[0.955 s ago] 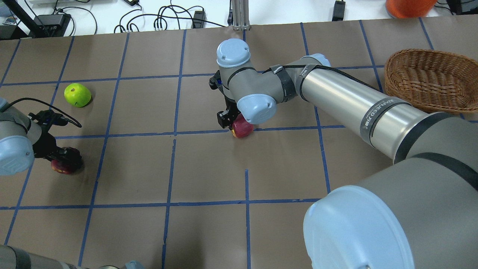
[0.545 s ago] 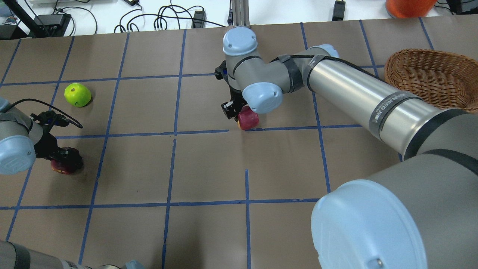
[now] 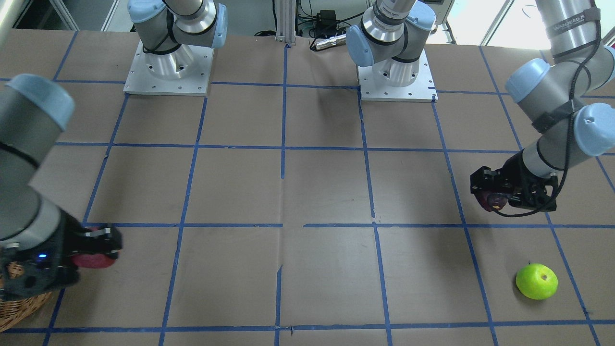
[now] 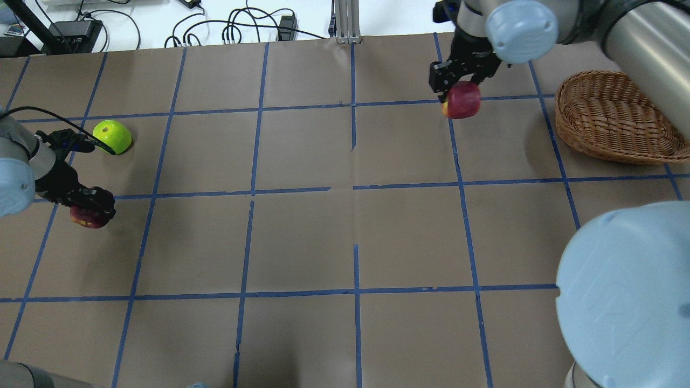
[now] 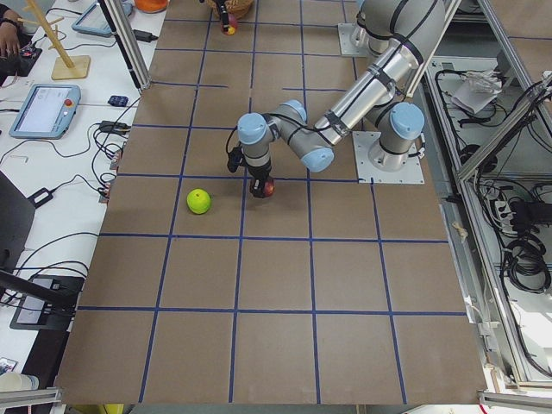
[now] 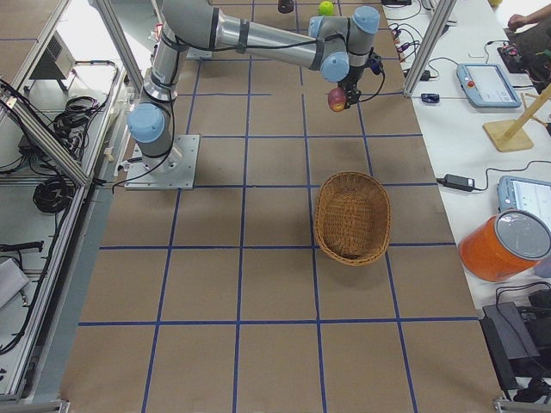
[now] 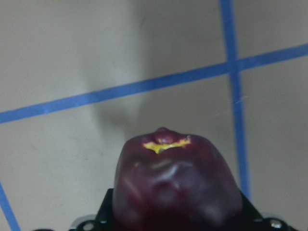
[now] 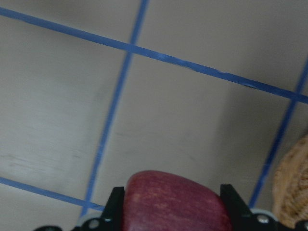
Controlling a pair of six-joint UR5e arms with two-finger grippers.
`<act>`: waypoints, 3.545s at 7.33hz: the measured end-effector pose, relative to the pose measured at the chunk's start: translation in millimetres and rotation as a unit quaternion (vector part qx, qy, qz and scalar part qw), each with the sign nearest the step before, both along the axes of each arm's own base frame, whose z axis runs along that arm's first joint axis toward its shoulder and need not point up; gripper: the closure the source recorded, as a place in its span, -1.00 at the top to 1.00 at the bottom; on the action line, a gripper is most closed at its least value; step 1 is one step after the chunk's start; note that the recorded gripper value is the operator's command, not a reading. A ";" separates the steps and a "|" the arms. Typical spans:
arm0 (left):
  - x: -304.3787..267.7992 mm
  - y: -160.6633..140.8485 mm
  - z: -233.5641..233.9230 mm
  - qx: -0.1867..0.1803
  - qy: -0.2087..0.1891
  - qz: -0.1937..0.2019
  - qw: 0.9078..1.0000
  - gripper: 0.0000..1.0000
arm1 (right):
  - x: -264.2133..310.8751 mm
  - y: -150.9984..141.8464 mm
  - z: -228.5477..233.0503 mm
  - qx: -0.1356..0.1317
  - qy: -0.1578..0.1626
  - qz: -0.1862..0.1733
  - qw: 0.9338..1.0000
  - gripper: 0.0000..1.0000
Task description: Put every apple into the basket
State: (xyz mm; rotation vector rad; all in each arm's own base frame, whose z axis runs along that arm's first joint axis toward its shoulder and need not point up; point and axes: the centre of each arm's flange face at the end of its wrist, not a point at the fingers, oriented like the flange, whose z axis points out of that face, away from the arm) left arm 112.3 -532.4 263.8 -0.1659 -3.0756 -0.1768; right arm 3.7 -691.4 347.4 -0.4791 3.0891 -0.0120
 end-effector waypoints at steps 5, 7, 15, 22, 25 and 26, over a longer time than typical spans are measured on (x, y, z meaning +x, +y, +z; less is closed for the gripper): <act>-275.7 -23.4 -6.1 -0.033 0.025 0.227 0.973 -0.69 | -323.8 22.5 -73.7 -0.033 0.065 0.064 0.995 0.22; -369.0 -10.8 -31.0 -0.046 0.053 0.288 0.955 -0.65 | -352.0 26.8 -99.8 -0.033 0.067 0.060 0.995 1.00; -404.8 -17.1 -12.8 -0.056 0.085 0.334 0.937 1.00 | -89.1 -30.3 28.7 0.005 0.023 0.075 0.997 1.00; -105.8 -55.2 76.6 -0.108 -0.027 0.098 0.989 1.00 | 300.3 63.0 -62.6 0.044 -0.031 0.257 0.965 1.00; 50.7 -77.7 48.7 -0.103 -0.039 0.012 0.994 1.00 | 358.7 96.4 -92.6 0.061 -0.093 0.237 0.965 1.00; 74.0 -93.9 36.0 -0.100 -0.039 0.003 0.994 1.00 | 366.1 98.4 -105.6 0.068 -0.098 0.230 0.966 1.00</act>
